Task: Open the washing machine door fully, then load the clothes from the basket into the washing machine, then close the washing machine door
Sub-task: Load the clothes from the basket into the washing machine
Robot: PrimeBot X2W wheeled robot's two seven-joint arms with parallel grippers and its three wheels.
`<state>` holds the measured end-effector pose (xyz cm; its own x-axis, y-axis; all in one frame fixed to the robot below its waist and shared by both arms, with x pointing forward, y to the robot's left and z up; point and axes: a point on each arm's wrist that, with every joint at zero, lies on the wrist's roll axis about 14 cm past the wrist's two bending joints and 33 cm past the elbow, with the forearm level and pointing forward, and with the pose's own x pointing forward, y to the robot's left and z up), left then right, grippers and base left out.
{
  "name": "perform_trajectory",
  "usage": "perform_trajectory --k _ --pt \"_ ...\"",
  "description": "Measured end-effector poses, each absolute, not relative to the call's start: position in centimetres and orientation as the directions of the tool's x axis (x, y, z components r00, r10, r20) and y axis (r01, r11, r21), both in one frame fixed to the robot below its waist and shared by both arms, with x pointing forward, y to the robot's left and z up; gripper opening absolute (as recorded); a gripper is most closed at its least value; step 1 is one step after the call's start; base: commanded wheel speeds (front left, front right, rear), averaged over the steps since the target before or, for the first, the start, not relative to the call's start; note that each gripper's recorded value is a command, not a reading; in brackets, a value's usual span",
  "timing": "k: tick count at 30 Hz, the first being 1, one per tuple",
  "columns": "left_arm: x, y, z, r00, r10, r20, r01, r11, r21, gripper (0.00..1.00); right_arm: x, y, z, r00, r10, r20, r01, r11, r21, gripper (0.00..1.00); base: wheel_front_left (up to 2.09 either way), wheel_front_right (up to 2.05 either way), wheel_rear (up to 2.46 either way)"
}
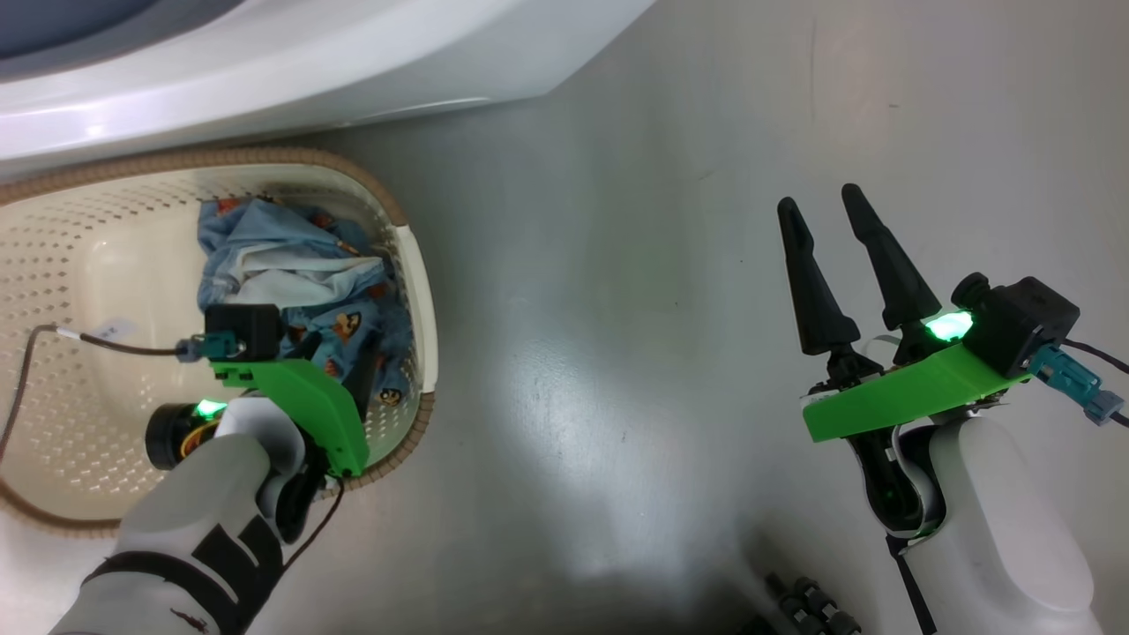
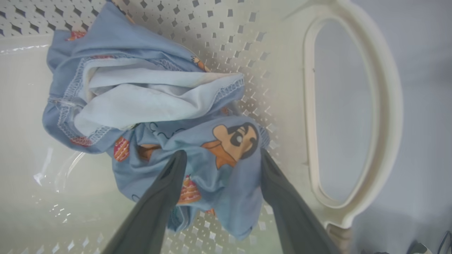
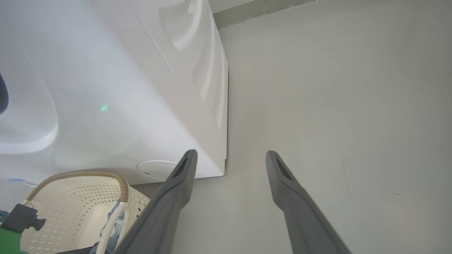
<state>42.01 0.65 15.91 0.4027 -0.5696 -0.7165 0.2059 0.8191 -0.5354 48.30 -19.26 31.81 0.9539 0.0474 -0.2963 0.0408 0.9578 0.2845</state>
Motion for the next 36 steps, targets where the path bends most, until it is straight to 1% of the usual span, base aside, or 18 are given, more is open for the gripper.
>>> perform_trajectory --k 2,3,4,5,10,20,24,25,31,36 --pt "42.0 0.7 15.7 0.396 -0.568 -0.722 0.204 0.82 -0.534 1.0 48.3 -19.4 31.9 0.955 0.044 -0.295 0.043 0.959 0.281 1.0 0.0 0.0 0.0" --pt "42.0 0.7 15.6 0.389 -0.568 -0.725 0.202 0.82 -0.535 0.95 48.3 -19.5 31.9 0.955 0.043 -0.293 0.043 0.959 0.279 1.0 0.0 0.0 0.0" --pt "41.9 0.7 15.6 0.385 -0.568 -0.727 0.2 0.821 -0.535 0.44 48.3 -19.5 32.0 0.956 0.042 -0.291 0.043 0.959 0.279 1.0 0.0 0.0 0.0" --pt "41.7 0.7 15.6 0.372 -0.568 -0.734 0.188 0.82 -0.54 0.0 48.4 -19.5 32.4 0.958 0.042 -0.283 0.04 0.96 0.277 1.0 0.0 0.0 0.0" --pt "42.1 1.3 16.2 0.388 -0.558 -0.734 0.161 0.825 -0.542 0.0 48.4 -19.8 33.0 0.963 0.036 -0.268 0.04 0.962 0.271 1.0 0.0 0.0 0.0" --pt "44.6 4.0 19.6 0.531 -0.489 -0.692 0.095 0.846 -0.525 0.0 48.7 -18.9 35.5 0.975 0.05 -0.216 0.016 0.956 0.295 1.0 0.0 0.0 0.0" --pt "46.4 6.1 22.1 0.616 -0.445 -0.65 0.072 0.853 -0.516 0.0 48.8 -18.5 37.0 0.981 0.059 -0.185 0.002 0.95 0.312 1.0 0.0 0.0 0.0" --pt "46.4 6.1 22.1 0.616 -0.445 -0.65 0.072 0.853 -0.516 0.0 48.8 -18.5 37.0 0.981 0.059 -0.185 0.002 0.95 0.312 1.0 0.0 0.0 0.0" --pt "46.6 8.6 25.6 0.706 -0.387 -0.592 0.049 0.862 -0.505 0.0 47.6 -18.1 38.5 0.983 0.067 -0.171 -0.007 0.945 0.328 1.0 0.0 0.0 0.0" --pt "47.2 10.4 29.3 0.785 -0.349 -0.511 0.076 0.874 -0.481 0.0 46.5 -17.8 40.0 0.985 0.078 -0.154 -0.023 0.944 0.33 1.0 0.0 0.0 0.0"
